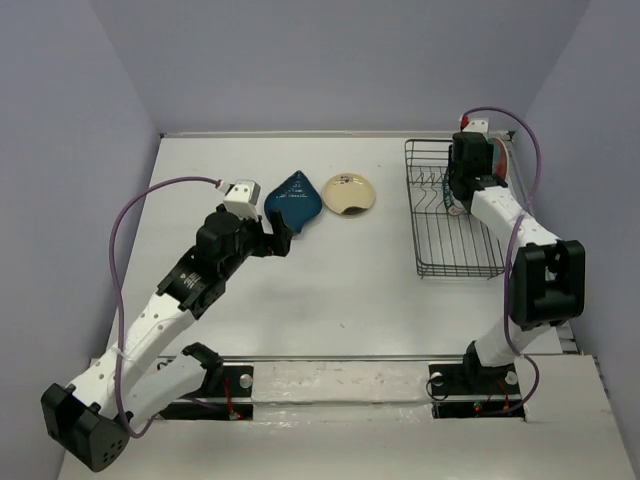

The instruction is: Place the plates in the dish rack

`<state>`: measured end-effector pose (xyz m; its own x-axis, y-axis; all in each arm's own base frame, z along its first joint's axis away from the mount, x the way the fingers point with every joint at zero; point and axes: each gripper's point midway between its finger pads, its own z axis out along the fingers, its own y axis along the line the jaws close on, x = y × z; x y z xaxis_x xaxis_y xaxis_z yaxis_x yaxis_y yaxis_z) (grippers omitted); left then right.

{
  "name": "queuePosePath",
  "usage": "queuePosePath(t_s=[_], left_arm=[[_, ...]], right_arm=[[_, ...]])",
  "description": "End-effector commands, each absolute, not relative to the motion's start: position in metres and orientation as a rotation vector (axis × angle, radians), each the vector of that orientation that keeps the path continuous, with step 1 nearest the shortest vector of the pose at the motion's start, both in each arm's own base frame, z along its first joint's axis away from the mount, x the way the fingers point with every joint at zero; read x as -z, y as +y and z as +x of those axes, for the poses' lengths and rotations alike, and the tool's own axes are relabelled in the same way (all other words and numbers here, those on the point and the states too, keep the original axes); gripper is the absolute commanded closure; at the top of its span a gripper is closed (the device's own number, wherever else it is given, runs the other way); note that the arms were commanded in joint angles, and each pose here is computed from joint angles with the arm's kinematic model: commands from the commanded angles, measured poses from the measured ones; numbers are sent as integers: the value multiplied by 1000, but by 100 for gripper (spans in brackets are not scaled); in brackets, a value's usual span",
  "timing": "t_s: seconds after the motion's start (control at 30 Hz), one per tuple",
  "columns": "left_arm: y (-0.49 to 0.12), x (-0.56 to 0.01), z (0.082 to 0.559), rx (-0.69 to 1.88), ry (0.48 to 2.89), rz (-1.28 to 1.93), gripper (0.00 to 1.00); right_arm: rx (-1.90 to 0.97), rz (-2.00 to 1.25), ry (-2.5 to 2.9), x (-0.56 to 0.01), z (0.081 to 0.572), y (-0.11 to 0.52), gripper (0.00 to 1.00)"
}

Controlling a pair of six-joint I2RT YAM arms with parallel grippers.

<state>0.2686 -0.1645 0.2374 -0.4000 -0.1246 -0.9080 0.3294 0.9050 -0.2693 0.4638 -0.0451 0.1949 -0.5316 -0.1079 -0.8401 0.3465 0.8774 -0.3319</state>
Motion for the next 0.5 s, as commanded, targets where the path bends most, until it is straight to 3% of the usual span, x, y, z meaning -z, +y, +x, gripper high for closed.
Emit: queuePosePath(t_s=[0.0,0.03,0.13,0.27,0.47], left_arm=[[-157,-233,286,545,1948,46,1],[-159,-232,287,582,1949,40,2],[-156,-223,295,630,1983,-41,4],[-149,-216,304,622,2001,-151,13],[-143,-212,325,635,1925,-368,32]], right_arm=[[462,328,2006,-218,468,-43,33],[451,334,2017,-218,464,-41,26],[403,356,1988,-232,455,-38,15],[298,381,1933,-261,438,-30,12],[-144,276,1909,-275,411,35,10]])
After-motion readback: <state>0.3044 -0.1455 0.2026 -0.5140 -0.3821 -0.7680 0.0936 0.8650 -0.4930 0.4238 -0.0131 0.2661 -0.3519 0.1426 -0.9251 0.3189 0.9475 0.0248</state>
